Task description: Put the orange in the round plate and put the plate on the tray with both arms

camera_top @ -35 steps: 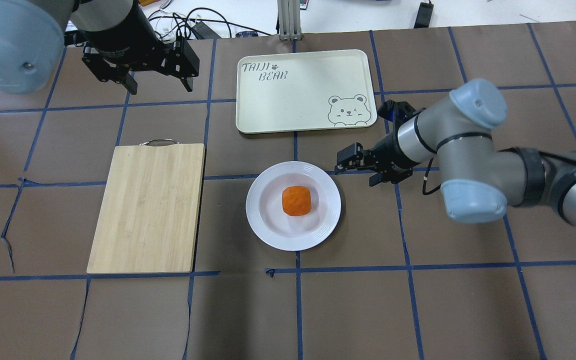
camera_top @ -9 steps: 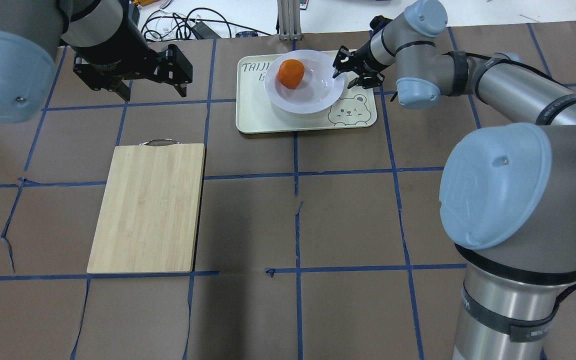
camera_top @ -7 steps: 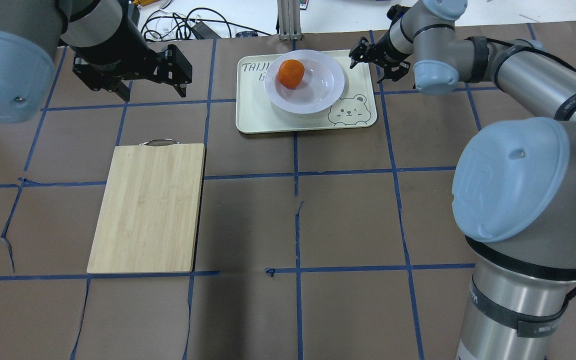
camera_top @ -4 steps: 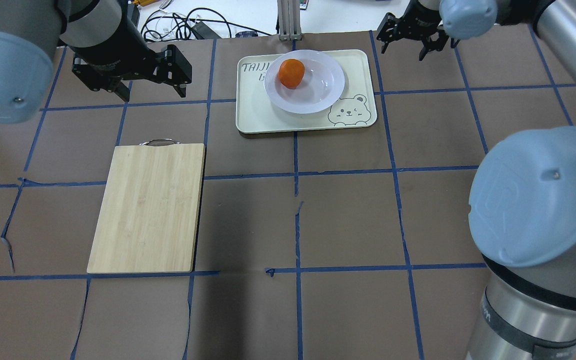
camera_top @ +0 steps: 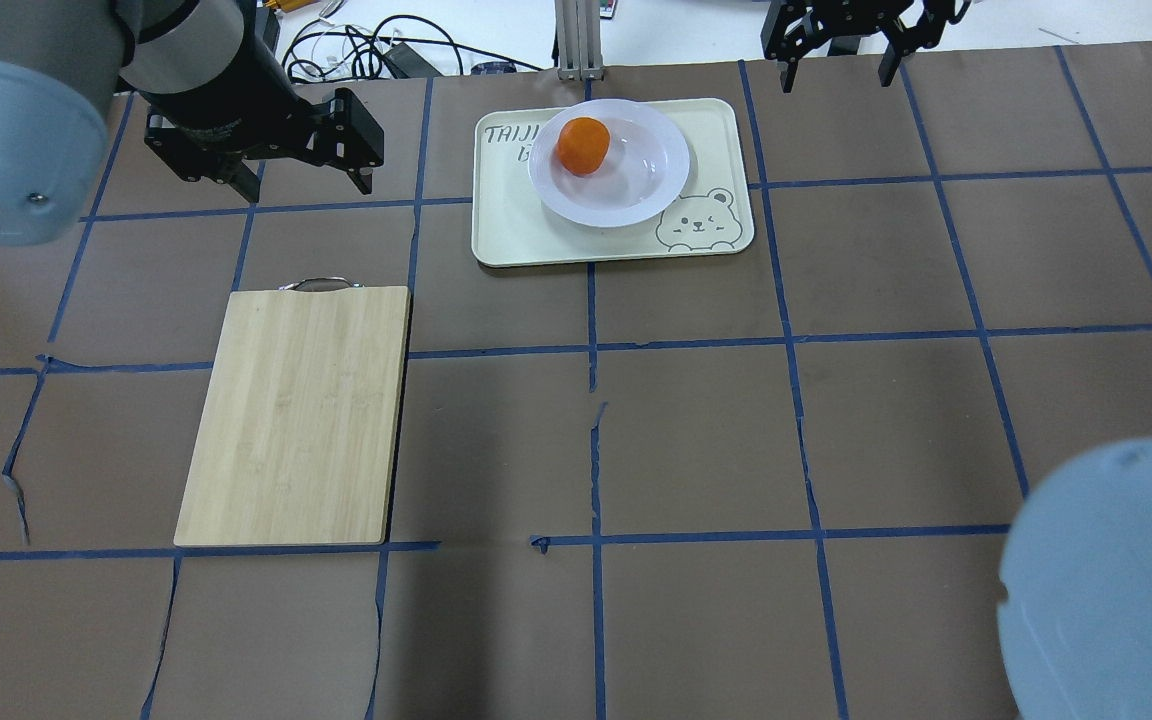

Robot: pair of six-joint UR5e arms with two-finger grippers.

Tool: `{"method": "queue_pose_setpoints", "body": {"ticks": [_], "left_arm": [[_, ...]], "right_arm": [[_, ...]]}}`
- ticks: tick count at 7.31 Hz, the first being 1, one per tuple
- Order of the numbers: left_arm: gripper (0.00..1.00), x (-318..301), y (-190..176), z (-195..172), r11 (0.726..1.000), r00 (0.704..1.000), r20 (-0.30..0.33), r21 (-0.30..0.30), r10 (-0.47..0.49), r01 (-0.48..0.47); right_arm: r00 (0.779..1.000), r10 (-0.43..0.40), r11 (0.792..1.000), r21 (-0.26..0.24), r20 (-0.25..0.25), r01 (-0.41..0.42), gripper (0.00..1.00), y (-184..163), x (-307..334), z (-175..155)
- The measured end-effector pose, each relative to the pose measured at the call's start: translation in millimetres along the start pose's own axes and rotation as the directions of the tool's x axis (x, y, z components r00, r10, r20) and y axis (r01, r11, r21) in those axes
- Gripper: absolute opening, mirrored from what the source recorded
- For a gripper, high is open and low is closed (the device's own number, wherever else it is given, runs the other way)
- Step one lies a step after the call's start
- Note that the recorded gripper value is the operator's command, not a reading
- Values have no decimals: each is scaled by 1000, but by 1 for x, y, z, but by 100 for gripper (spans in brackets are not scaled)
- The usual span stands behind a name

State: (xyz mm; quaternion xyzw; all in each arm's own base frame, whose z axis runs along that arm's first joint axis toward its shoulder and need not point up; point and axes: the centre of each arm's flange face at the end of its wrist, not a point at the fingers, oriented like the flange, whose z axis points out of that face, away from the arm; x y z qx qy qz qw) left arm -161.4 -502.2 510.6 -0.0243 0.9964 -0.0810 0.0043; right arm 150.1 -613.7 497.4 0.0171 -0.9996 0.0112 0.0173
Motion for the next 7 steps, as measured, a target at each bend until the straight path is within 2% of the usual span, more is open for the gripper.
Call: {"method": "queue_pose_setpoints", "body": {"ticks": [1,2,4,7], "left_arm": [[100,0,0,0,1000,1000,0,0,0,0],[100,0,0,0,1000,1000,0,-1,0,0],[100,0,0,0,1000,1000,0,-1,0,0],[100,0,0,1,1000,1000,0,-1,0,0]], "right_arm": [[1000,-21,1000,3,-1,21,100,41,-2,-10],[999,-36,999,30,-6,37,100,68,-2,-12],[999,-49,996,74,-9,49,100,76,5,-7],[997,-52,993,108,56,46,100,69,10,-13]]}}
